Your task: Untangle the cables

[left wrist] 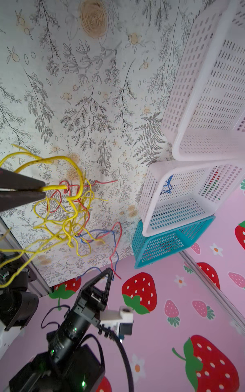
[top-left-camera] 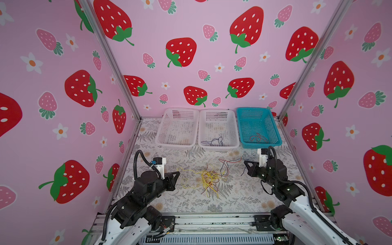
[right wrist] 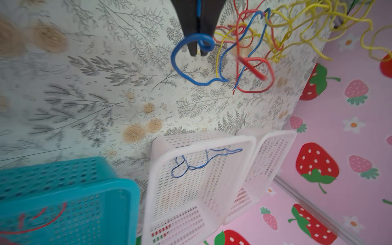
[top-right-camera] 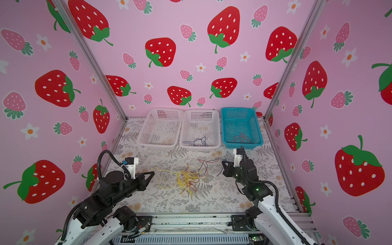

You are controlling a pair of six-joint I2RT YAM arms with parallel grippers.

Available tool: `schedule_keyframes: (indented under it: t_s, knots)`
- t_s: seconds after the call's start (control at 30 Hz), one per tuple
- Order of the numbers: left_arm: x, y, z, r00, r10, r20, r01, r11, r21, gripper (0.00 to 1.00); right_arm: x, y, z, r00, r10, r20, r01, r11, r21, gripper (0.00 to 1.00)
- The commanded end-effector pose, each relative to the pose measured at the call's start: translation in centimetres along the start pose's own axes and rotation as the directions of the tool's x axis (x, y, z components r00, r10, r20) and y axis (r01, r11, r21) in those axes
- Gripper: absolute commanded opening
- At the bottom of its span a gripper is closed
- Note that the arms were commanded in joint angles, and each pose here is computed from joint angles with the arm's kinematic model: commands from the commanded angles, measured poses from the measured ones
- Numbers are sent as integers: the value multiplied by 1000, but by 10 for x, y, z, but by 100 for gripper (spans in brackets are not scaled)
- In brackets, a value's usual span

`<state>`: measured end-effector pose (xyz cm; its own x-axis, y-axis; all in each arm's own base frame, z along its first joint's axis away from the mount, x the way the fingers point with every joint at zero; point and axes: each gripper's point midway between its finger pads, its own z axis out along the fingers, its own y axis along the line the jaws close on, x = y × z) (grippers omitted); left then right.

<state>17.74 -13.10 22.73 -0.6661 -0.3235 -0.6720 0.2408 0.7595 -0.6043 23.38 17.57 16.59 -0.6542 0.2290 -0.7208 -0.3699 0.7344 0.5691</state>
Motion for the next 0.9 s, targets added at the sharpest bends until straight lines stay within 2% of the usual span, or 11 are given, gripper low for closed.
schedule_keyframes:
  t_s: [0.0, 0.07, 0.17, 0.33, 0.43, 0.53, 0.6, 0.67, 0.87]
  knots:
    - [-10, -25, 4, 1000, 8, 18, -10, 993, 119, 0, 5, 41, -2, 998, -56, -4, 54, 970, -236, 0]
    - [-9, -25, 9, 1000, 1, 14, -3, 992, 126, 0, 9, 44, -3, 998, -68, 1, 66, 962, -263, 0]
    - [-7, -20, 17, 1000, -9, 15, 8, 993, 114, 0, 25, 54, 0, 994, -99, -50, 77, 943, -324, 0]
    - [-8, -10, 31, 999, -28, 20, 26, 997, 73, 0, 55, 73, 6, 967, -213, -143, 140, 905, -402, 0]
    - [-17, -12, 31, 997, -36, 62, 31, 996, 81, 0, 70, 74, 15, 940, -283, -189, 204, 913, -354, 0]
    - [-29, -28, 29, 993, -49, 103, 33, 987, 156, 0, 79, 66, 22, 932, -291, -215, 219, 927, -305, 0]
    - [-34, -41, 28, 991, -68, 114, 41, 973, 226, 0, 82, 65, 25, 939, -267, -215, 195, 931, -308, 0]
    - [-38, -52, 27, 989, -79, 126, 39, 957, 289, 0, 97, 64, 31, 929, -265, -260, 176, 930, -322, 0]
    - [-49, -69, 13, 977, -93, 192, 12, 922, 388, 0, 120, 74, 39, 883, -360, -300, 252, 905, -344, 0]
